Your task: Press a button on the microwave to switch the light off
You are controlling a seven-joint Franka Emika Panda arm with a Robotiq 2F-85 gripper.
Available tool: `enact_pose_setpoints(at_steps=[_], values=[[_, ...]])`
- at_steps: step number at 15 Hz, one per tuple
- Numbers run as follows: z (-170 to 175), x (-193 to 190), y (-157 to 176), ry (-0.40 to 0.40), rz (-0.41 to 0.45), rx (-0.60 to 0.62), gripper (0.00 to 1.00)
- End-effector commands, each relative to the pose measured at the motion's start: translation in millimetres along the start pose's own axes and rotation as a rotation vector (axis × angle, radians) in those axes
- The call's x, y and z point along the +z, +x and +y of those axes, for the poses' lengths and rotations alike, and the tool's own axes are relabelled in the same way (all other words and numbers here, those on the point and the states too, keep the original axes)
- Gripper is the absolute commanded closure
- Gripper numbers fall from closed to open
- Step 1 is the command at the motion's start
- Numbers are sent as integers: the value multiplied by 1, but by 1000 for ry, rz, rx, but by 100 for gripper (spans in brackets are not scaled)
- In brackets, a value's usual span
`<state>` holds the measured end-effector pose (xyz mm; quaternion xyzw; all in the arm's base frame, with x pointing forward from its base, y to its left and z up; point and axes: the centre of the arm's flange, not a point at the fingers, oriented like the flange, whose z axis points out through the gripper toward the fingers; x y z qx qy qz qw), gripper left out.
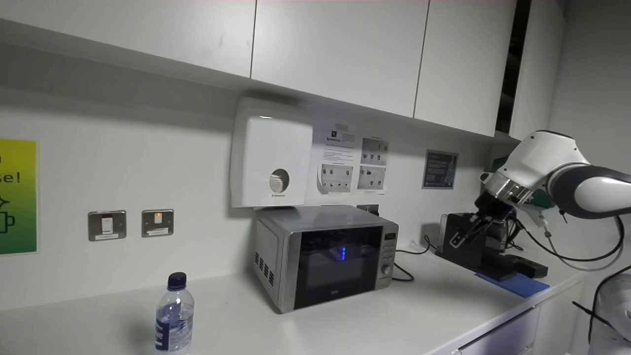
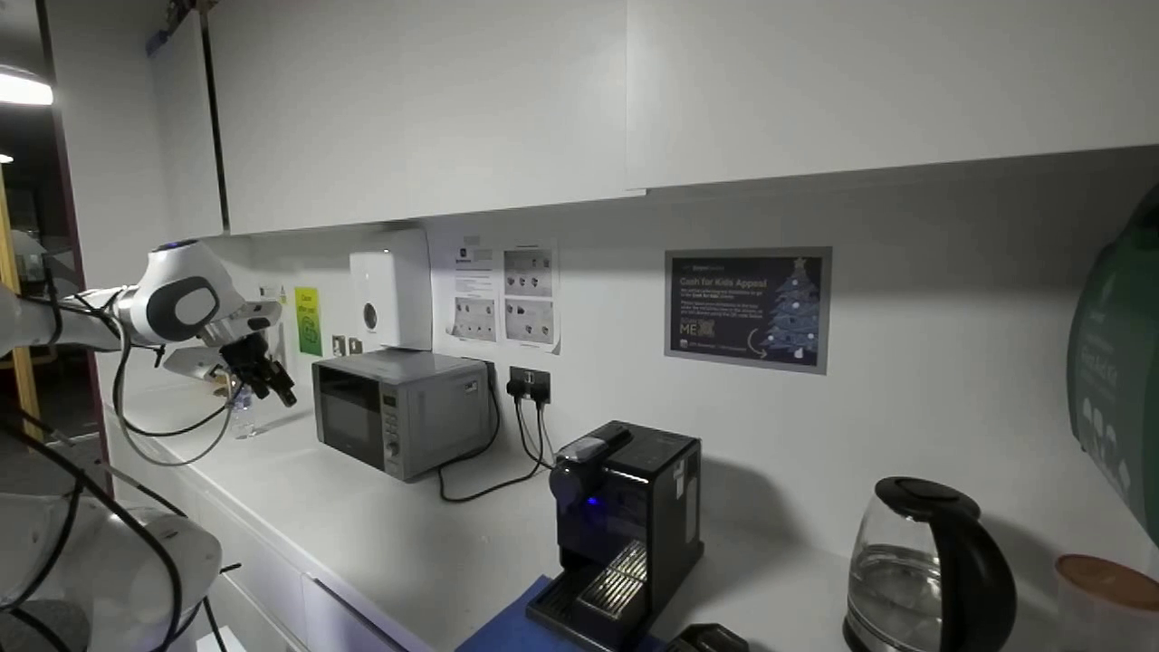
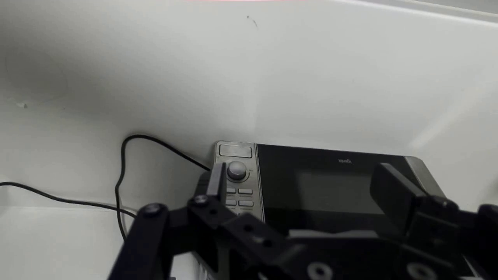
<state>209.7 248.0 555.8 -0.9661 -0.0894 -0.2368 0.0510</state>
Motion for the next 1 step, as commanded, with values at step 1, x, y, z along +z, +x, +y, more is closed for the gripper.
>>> enact_pose_setpoints(at_steps=[1], values=[[0,0,0,0,0,0,0]])
